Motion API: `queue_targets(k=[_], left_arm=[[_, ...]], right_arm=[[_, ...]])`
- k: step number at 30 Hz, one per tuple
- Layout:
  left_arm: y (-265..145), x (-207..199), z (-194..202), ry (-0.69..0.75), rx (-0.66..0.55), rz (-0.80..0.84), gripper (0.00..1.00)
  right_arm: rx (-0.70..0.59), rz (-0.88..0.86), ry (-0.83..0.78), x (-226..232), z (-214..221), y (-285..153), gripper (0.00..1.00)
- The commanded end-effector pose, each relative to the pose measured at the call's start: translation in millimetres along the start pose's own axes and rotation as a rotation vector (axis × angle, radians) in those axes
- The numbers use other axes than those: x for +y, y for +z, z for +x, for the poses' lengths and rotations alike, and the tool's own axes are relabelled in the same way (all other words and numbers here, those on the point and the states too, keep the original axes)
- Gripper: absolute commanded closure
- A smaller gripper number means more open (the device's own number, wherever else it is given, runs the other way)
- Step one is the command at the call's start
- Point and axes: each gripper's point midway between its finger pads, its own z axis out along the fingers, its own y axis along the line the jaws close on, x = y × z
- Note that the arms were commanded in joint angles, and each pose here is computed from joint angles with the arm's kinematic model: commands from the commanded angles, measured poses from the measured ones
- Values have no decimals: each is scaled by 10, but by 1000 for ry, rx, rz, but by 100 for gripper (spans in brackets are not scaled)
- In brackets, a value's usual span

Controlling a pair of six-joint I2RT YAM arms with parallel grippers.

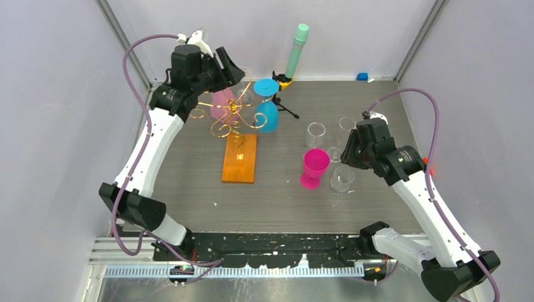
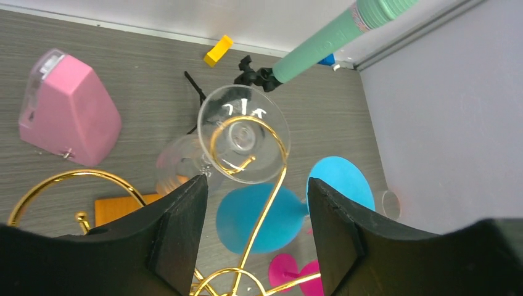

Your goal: Take the wine glass off the wine glass rack

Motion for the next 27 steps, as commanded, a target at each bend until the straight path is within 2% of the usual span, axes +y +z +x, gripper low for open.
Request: queue_targets(k=[1,9,18,25,27], left_arm=[[-62,-11,-289,-8,-80,-3,38],[251,68,-261,-71,-44,-7,38],[408,139,-190,-135,-28,11,38],[388,114,-219,-221,-25,93,55],[367,92,-241,-247,-24,124,63]], right_arm=[[-46,-8,13,-5,-69,-29,64],[-44,-23,33,28,-59,-10,66],[-58,-24,41,11,-61,-38,67],[-52,-27,41,20,-51,-33,67],[-53,-26,40,16,-51,-31,67]])
